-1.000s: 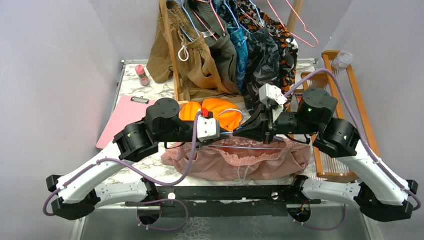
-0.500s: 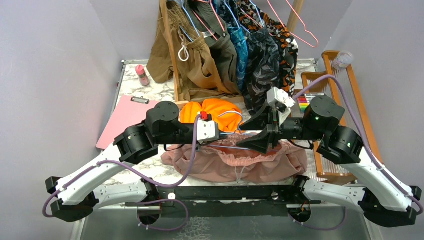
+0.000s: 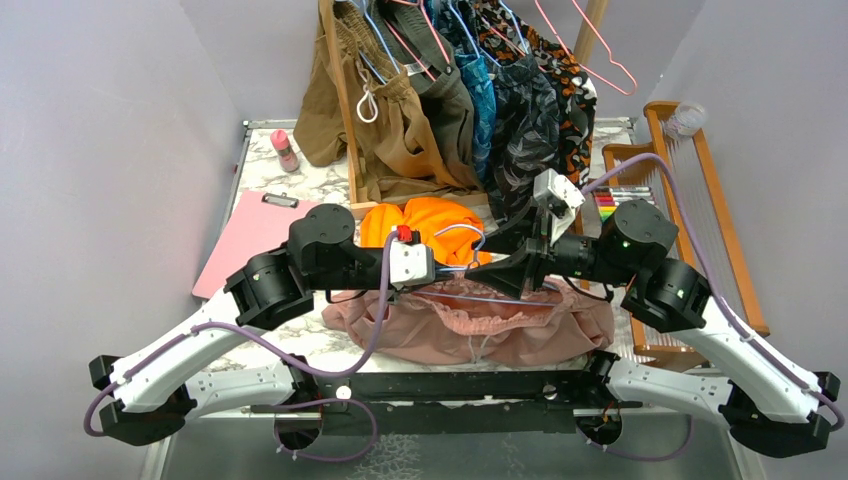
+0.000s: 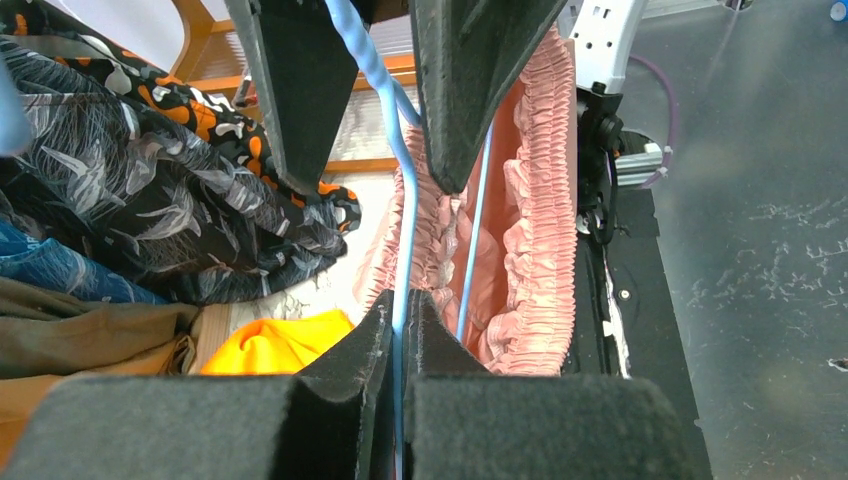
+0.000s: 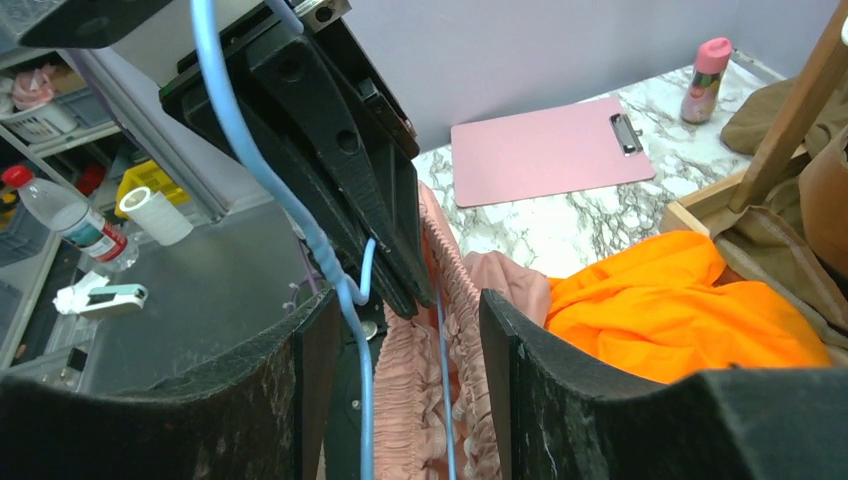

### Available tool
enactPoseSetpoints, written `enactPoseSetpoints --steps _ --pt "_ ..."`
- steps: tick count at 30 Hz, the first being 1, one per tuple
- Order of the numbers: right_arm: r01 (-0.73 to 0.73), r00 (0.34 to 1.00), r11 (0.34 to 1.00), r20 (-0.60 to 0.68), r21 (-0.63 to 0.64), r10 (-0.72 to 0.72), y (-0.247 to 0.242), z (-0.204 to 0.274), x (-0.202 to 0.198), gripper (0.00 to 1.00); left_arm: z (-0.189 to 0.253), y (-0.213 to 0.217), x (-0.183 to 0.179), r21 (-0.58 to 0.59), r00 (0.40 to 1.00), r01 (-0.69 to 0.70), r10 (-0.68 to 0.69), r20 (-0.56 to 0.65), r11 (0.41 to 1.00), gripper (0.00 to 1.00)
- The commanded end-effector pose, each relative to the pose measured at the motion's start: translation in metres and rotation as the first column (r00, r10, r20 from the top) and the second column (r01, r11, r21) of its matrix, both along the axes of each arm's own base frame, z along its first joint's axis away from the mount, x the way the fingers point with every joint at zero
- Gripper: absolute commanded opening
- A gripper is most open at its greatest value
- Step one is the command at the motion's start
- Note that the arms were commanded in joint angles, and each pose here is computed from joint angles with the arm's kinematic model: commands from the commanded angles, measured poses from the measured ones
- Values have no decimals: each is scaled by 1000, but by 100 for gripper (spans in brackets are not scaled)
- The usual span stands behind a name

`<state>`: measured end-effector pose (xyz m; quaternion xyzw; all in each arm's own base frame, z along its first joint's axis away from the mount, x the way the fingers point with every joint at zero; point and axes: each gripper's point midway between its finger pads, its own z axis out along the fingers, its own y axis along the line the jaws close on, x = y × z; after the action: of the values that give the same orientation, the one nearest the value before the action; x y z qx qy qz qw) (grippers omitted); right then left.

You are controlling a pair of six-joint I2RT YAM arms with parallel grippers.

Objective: Place the shorts on the hanger
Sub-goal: Hang the shorts on the hanger.

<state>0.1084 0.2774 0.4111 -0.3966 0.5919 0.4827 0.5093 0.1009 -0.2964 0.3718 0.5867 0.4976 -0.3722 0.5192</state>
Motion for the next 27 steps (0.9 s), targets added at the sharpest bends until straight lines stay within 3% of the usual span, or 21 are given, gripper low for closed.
enactPoseSetpoints --steps 1,17,27 --pt "-13 1000 994 15 104 12 6 21 0 56 22 -1 -7 -77 999 35 -33 31 996 0" --pt "-45 999 994 6 100 45 10 17 -4 33 25 4 -6 -90 999 22 -18 43 996 0" --pt "-74 997 993 17 94 73 14 14 -6 30 26 4 -7 -97 999 21 -17 40 995 0"
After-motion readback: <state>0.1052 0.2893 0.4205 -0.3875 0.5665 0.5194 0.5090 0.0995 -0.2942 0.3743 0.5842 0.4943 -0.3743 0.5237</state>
